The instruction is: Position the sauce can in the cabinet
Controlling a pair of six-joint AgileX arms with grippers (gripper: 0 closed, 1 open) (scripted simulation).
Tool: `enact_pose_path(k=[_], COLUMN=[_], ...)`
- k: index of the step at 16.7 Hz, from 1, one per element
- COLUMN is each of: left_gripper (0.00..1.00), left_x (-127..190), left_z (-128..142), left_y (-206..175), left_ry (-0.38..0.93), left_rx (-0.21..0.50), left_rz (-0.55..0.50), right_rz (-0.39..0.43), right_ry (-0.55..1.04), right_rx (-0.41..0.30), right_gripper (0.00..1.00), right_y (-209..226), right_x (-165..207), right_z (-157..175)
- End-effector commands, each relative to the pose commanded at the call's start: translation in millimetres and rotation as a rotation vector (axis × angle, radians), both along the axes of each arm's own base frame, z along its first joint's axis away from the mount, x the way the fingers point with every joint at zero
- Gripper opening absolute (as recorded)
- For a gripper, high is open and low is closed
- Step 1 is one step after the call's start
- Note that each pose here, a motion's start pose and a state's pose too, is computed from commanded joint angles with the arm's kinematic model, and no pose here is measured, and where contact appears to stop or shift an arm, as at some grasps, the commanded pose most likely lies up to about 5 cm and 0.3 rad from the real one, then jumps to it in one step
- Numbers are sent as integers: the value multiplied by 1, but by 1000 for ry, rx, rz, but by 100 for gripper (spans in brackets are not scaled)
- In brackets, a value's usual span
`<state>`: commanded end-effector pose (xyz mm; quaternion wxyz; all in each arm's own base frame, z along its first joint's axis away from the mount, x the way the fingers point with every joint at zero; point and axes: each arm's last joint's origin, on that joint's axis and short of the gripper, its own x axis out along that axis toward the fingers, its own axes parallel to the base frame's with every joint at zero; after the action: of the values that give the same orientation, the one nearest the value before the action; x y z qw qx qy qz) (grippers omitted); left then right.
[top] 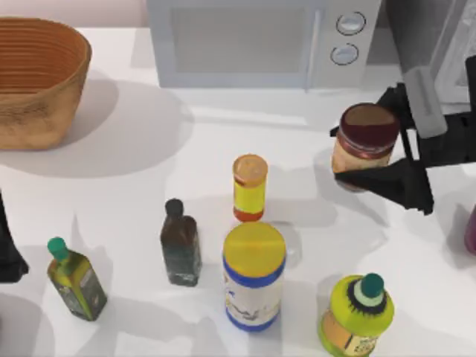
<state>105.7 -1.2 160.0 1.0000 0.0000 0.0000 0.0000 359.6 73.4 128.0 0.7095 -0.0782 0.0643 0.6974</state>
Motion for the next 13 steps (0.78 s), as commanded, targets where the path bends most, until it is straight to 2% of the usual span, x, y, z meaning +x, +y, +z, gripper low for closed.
enact_pose_path(k=[5,13], left_gripper=[100,100], left_x=[0,0], left_z=[0,0], left_y=[0,0], left_ry=[0,0], left_rx=[0,0], left_rz=[0,0], right_rz=[0,-7], right_ry=[16,25], right_rx=[3,-4], right_gripper=[0,0], right_y=[-1,-2], right_x=[-9,-12], right_z=[48,53])
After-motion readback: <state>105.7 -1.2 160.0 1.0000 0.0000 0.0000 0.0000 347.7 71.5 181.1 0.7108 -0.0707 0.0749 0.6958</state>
